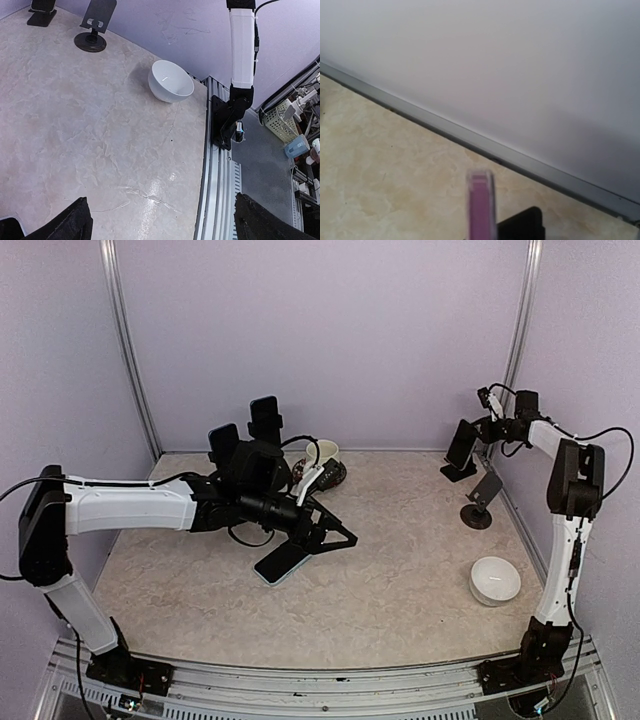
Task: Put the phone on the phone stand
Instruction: Install the phone onto the phone stand.
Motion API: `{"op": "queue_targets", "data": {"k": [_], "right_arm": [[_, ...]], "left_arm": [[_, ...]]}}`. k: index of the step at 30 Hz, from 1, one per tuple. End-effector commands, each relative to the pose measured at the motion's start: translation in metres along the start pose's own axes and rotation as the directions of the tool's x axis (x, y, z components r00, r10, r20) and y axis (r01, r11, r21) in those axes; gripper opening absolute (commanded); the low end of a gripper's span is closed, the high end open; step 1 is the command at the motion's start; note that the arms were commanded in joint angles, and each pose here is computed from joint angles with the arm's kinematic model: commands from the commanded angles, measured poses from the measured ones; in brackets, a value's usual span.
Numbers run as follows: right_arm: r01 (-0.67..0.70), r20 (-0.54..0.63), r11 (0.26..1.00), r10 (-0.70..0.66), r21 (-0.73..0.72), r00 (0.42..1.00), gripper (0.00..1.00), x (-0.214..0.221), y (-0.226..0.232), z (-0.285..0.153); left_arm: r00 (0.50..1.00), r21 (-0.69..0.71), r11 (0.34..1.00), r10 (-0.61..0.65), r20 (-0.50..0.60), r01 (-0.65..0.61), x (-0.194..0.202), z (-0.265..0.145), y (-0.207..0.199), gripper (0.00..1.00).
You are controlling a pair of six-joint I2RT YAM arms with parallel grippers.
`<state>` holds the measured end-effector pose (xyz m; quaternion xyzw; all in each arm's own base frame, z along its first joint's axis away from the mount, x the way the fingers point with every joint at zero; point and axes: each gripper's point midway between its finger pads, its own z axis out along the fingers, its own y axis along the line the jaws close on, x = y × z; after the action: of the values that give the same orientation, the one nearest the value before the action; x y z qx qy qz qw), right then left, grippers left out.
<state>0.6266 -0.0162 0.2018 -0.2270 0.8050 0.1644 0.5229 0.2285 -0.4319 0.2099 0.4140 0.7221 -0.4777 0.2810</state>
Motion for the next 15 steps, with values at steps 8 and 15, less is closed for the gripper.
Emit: {"op": "queue_targets", "data": {"k": [8,15], "right_arm": [[0.027,0.034,0.999,-0.028,0.033,0.999,0.00,-0.010,-0.020,0.000],[0.008,0.026,1.000,-0.009,0.022,1.000,0.12,-0.005,-0.023,0.006]], "left_arm": [[1.000,0.013,1.000,0.020,0.005,-0.020,-0.008,0.004,0.002,0.96],[1.000,0.010,1.000,0.014,0.001,-0.014,-0.006,0.004,0.006,0.96]]}}
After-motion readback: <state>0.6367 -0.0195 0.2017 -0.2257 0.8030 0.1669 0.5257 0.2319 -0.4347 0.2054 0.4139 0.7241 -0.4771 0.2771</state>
